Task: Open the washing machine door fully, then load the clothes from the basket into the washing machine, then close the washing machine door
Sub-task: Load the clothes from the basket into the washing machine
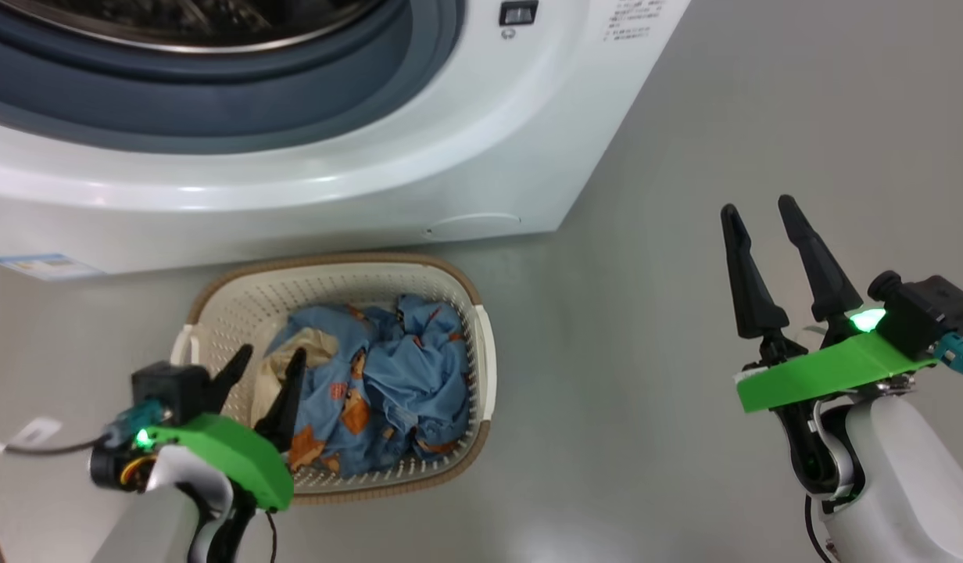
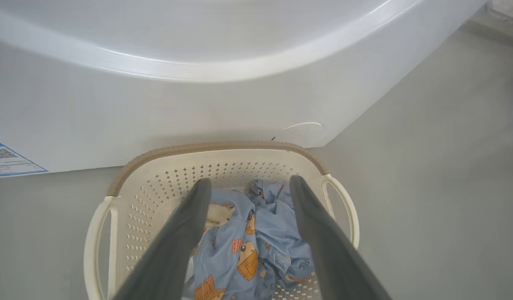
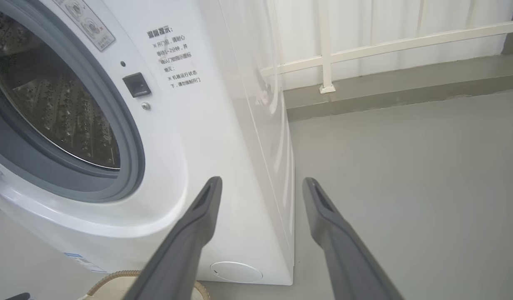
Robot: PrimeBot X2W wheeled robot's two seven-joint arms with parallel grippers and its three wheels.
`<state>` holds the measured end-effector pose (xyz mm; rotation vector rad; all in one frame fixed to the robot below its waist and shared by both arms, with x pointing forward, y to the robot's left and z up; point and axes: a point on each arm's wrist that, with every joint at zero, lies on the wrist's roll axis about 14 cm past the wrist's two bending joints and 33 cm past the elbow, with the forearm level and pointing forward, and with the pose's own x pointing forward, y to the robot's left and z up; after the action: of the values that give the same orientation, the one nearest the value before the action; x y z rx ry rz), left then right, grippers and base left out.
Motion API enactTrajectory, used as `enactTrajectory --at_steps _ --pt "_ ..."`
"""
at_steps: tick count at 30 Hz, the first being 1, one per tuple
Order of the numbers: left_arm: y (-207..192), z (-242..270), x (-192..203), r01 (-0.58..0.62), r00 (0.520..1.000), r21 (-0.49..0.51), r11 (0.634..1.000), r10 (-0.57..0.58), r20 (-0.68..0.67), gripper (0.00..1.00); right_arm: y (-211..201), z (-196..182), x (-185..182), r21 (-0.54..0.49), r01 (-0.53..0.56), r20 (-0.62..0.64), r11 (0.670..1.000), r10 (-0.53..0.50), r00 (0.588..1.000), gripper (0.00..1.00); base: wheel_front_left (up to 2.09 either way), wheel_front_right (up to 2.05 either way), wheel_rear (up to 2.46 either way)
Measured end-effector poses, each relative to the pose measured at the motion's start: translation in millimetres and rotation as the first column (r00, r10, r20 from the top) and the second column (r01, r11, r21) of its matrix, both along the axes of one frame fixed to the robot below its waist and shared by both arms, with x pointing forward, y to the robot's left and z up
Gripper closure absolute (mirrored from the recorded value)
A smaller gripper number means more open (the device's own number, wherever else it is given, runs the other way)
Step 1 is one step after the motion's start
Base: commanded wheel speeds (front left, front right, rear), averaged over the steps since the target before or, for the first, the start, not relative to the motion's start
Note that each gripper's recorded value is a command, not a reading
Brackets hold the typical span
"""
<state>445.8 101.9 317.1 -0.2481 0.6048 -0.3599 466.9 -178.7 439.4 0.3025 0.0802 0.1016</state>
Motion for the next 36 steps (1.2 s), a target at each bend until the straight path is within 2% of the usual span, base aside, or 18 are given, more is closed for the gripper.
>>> enactTrajectory --at_steps 6,16,28,33,36 --pt "-10.7 -42.1 1.3 0.083 0.987 0.052 0.995 -0.075 -0.144 0.0 -0.9 -12.1 13.2 -0.005 0.004 -0.012 1.0 -0.004 1.0 0.0 0.0 0.0 0.0" --pt "-34.2 -104.9 -7.0 0.19 0.918 0.05 0.981 -0.159 -0.363 0.0 -1.1 -44.8 29.4 -0.016 0.011 -0.062 1.0 -0.012 0.998 0.0 0.0 0.0 0.0" --pt "-13.7 -161.4 -8.2 0.272 0.856 0.133 0.953 -0.177 -0.486 0.0 -7.1 -77.2 36.4 -0.036 0.025 -0.117 0.999 -0.029 0.993 0.0 0.0 0.0 0.0" --pt "-28.2 -175.0 -10.2 0.299 0.836 0.1 0.949 -0.209 -0.508 0.0 -10.3 -87.6 36.7 -0.041 0.034 -0.136 0.999 -0.04 0.99 0.0 0.0 0.0 0.0" --pt "-49.7 -175.5 -10.1 0.314 0.833 0.037 0.949 -0.256 -0.491 0.0 -15.5 -94.1 34.0 -0.049 0.047 -0.153 0.998 -0.054 0.987 0.0 0.0 0.0 0.0"
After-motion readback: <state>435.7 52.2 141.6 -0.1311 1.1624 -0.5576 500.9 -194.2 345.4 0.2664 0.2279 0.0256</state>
